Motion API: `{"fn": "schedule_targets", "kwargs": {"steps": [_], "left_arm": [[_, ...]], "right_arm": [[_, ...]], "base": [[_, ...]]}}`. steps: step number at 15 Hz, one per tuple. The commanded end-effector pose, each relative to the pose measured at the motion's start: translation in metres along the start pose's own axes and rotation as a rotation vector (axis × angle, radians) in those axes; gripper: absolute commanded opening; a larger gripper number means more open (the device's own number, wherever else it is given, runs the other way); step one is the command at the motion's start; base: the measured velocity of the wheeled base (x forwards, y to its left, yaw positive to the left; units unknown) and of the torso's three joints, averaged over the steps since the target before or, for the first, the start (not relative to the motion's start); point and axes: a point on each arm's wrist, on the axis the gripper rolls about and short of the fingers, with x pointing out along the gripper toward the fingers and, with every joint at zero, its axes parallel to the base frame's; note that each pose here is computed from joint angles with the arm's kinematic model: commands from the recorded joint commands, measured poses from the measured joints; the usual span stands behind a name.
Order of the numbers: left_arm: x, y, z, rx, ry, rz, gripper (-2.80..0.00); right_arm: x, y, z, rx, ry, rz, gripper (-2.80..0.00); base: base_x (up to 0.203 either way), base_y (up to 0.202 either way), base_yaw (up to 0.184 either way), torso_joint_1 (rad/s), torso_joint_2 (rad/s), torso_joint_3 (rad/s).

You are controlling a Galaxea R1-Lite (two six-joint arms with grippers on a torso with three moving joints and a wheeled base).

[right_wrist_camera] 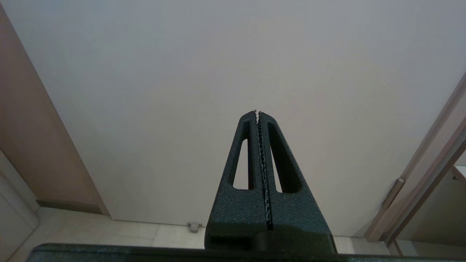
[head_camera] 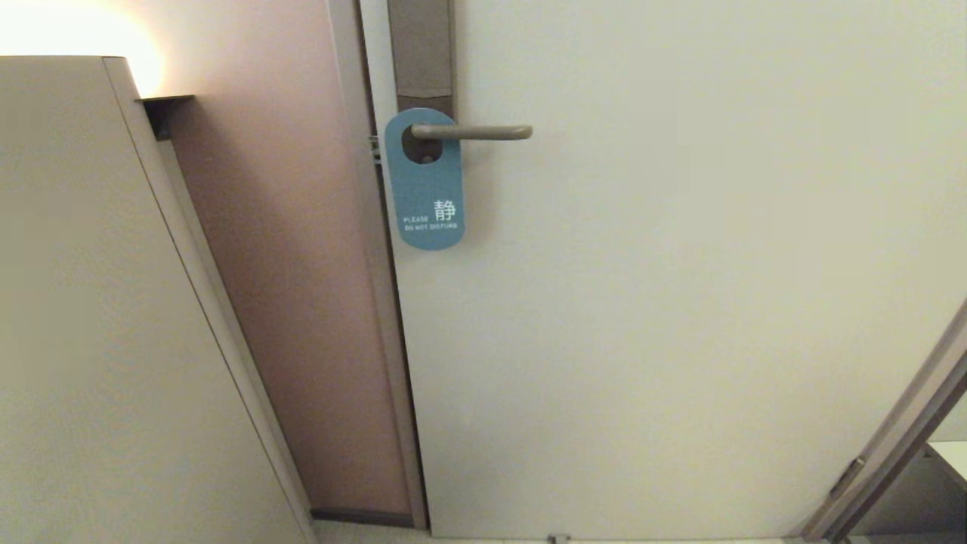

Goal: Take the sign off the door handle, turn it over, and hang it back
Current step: Take down the sign

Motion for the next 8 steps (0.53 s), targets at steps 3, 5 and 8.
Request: {"fn": "schedule_targets", "kwargs": {"steps": [3, 5, 8], "left_arm": [[-0.002, 0.0, 0.02, -0.005, -0.012, -0.022, -2.8], [0.001, 0.001, 0.04, -0.013, 0.011, -0.046, -2.8], [0.014, 0.003, 0.082, -0.035, 0.044, -0.118, -2.8]], "right_arm": [[0.0, 0.0, 0.0, 0.0, 0.0, 0.001, -2.8], [0.0, 0.0, 0.0, 0.0, 0.0, 0.001, -2.8], [0.0, 0.0, 0.0, 0.0, 0.0, 0.001, -2.8]], "base": [[0.0, 0.0, 0.0, 0.0, 0.0, 0.0], [0.0, 0.0, 0.0, 0.0, 0.0, 0.0], [0.0, 0.0, 0.0, 0.0, 0.0, 0.0]]}}
